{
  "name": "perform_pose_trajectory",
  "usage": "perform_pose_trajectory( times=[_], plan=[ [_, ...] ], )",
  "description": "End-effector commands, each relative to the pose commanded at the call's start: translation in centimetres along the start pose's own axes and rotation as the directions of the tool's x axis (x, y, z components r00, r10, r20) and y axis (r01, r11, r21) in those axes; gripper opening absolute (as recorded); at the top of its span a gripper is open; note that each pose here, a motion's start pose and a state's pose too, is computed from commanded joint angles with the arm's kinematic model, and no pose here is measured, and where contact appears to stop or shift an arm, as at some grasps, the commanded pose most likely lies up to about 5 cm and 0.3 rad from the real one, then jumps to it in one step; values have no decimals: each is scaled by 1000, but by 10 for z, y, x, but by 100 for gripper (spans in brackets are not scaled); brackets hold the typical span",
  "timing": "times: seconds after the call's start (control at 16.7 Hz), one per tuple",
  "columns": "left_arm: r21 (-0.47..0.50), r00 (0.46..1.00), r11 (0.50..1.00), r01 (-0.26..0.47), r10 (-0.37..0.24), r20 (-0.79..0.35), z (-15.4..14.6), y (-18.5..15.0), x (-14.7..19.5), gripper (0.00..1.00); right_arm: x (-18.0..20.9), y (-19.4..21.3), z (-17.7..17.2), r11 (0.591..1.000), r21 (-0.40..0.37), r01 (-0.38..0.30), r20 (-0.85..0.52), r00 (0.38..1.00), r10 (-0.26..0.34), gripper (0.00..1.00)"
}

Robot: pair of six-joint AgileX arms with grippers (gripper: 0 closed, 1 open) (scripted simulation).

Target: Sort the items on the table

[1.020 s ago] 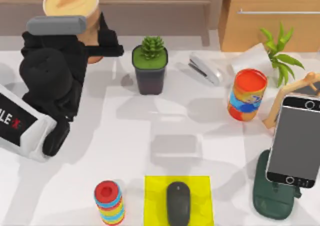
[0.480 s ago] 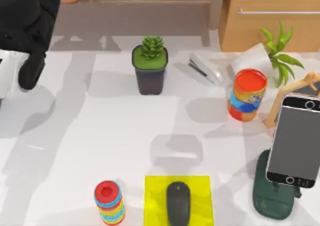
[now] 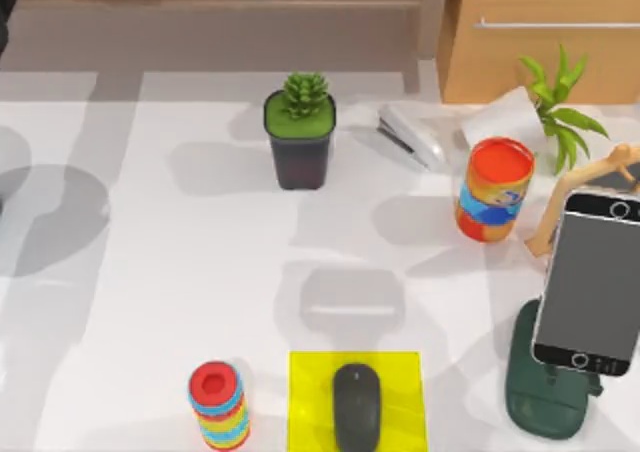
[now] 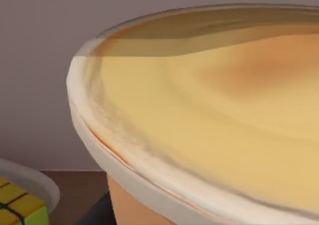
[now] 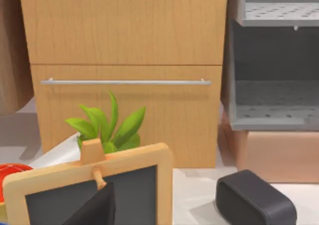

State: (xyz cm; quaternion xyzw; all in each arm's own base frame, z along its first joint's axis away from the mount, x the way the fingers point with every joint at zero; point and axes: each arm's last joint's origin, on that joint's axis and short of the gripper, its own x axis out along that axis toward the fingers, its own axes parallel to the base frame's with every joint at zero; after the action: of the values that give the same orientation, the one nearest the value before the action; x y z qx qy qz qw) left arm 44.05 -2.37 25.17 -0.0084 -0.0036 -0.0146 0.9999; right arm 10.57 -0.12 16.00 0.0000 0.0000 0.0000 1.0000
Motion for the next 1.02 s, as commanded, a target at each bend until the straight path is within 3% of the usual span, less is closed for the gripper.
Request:
perform_pose_trajectory(
  times=[0.36, 1.02],
  plan=[
    [8, 996, 1000, -3, 4, -94, 1, 25, 17, 0, 0, 0, 0, 1000, 0, 0, 0, 1000, 0, 100],
    [9, 995, 1000, 0, 0, -99, 1, 24, 17, 0, 0, 0, 0, 1000, 0, 0, 0, 1000, 0, 100]
  ],
)
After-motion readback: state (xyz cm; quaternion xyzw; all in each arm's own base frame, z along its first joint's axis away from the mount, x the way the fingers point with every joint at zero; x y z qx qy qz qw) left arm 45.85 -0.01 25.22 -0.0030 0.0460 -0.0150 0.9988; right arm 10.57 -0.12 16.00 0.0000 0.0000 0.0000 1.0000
